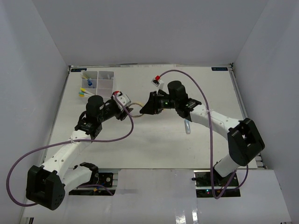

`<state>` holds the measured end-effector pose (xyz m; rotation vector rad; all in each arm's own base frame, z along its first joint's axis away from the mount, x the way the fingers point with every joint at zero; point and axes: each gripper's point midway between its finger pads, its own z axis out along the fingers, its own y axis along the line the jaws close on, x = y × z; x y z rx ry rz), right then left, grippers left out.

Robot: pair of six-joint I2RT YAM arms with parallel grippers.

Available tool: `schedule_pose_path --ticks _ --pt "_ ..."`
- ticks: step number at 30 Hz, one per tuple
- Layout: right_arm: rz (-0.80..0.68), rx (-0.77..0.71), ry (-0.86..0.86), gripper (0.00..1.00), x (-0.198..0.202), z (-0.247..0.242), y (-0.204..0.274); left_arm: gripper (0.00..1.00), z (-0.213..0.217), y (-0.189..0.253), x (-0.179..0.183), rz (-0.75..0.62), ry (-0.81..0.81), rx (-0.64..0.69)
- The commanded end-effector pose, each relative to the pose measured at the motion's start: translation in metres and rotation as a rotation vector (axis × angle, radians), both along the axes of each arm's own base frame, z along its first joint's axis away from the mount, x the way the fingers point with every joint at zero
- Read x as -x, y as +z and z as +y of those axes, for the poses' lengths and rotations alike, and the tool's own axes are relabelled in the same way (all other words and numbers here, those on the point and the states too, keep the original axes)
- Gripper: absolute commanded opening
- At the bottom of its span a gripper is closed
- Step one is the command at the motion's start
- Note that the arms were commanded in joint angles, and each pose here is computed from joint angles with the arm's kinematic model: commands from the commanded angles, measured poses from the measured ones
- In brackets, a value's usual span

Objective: Sort the stationery into containers
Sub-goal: Pick up the stationery from the center of the board.

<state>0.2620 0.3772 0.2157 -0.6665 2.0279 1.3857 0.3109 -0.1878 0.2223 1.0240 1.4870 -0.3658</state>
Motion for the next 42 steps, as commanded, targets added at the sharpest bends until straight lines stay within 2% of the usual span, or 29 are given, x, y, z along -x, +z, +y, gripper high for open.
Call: schedule_pose_path --ticks 1,5,9,16,21,27,32,42 --pt "-0.084 -0.042 -0.029 0.12 -0.003 -0.013 0.020 0.68 -0.003 0.018 0.005 -0.020 0.002 0.064" --pt "-0.091 -0.067 -0.042 0.08 -0.004 -0.031 0.014 0.80 -0.002 0.028 0.005 0.001 0.031 0.121" --pt "-0.141 -0.082 -0.014 0.08 0.004 -0.048 0.014 0.83 -0.008 0.035 0.011 0.048 -0.009 0.179" --pt "-0.298 -0.132 0.029 0.08 0.011 -0.083 0.043 0.84 -0.041 0.045 0.033 0.227 -0.205 0.284" --pt "-0.395 -0.171 0.095 0.08 0.026 -0.099 0.061 0.85 -0.053 0.073 0.051 0.303 -0.313 0.361" --pt "-0.444 -0.225 0.202 0.08 0.045 -0.102 0.074 0.87 -0.058 0.091 0.070 0.295 -0.421 0.394" --pt "-0.462 -0.267 0.263 0.08 0.055 -0.101 0.082 0.86 -0.066 0.095 0.082 0.346 -0.536 0.386" --pt "-0.485 -0.304 0.294 0.08 0.054 -0.098 0.094 0.82 -0.076 0.108 0.076 0.356 -0.584 0.398"
